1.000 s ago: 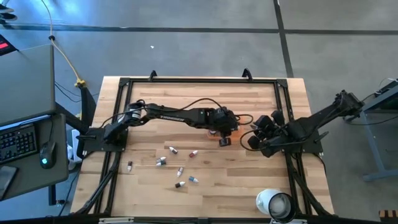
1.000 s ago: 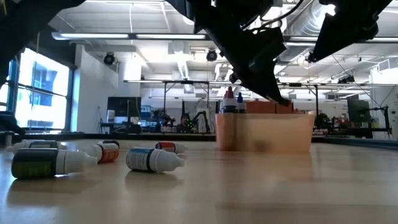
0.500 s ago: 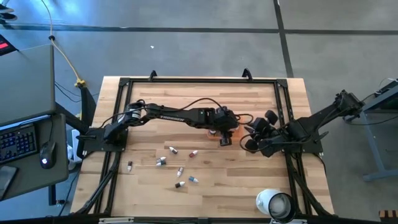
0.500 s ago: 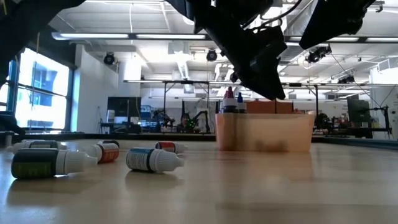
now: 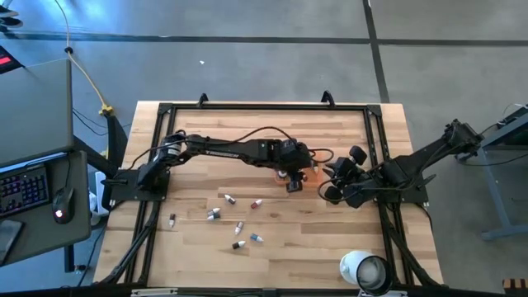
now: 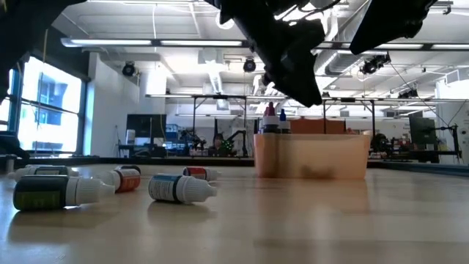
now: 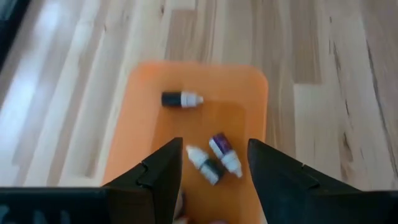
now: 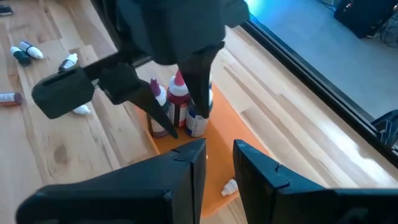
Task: Pick & Place food coloring
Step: Put the small red food coloring bottle into the orange bin
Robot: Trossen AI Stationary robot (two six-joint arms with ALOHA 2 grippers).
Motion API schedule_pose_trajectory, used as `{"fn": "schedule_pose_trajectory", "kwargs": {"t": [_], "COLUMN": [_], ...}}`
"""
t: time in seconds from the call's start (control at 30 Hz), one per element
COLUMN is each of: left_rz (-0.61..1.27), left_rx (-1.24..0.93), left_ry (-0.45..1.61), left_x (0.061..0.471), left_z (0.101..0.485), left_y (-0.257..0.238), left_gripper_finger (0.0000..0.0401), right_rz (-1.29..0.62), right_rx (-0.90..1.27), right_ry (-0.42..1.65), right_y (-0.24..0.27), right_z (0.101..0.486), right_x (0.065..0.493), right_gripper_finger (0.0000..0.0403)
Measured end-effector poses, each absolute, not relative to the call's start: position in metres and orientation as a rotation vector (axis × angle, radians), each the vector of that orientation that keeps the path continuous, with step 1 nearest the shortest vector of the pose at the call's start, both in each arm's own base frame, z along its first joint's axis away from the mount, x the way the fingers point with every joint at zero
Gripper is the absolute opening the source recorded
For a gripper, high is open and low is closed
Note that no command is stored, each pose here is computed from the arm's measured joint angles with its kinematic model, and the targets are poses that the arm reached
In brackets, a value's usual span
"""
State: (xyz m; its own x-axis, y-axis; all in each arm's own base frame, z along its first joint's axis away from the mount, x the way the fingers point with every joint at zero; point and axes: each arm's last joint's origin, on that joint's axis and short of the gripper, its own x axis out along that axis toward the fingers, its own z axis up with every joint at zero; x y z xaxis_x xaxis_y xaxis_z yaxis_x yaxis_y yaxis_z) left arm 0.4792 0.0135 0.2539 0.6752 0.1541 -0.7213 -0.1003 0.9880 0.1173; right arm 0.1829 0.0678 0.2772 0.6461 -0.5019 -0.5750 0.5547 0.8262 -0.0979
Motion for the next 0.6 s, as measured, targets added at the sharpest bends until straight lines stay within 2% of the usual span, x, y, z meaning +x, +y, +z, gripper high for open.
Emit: {"fn": "schedule_pose_trajectory", "kwargs": {"t": [0.33,0.43,0.6], "left_rz": [0.145,0.142,0.144], "left_rx": [0.081,0.065,0.045], "left_ry": [0.891,0.983,0.945], "left_x": [0.454,0.435,0.416], "left_z": [0.282,0.291,0.320], "left_y": [0.022,0.030,0.040], "left_gripper_finger": [0.0177,0.0177,0.0177], "right_rz": [-0.584,-0.575,-0.538], "right_rx": [0.115,0.125,0.173], "right_ry": [0.619,0.618,0.632], "right_y": [0.069,0.070,0.071], "right_z": [0.278,0.279,0.279], "right_x": [0.185,0.185,0.186], "right_gripper_finger": [0.0074,0.0074,0.0074]}}
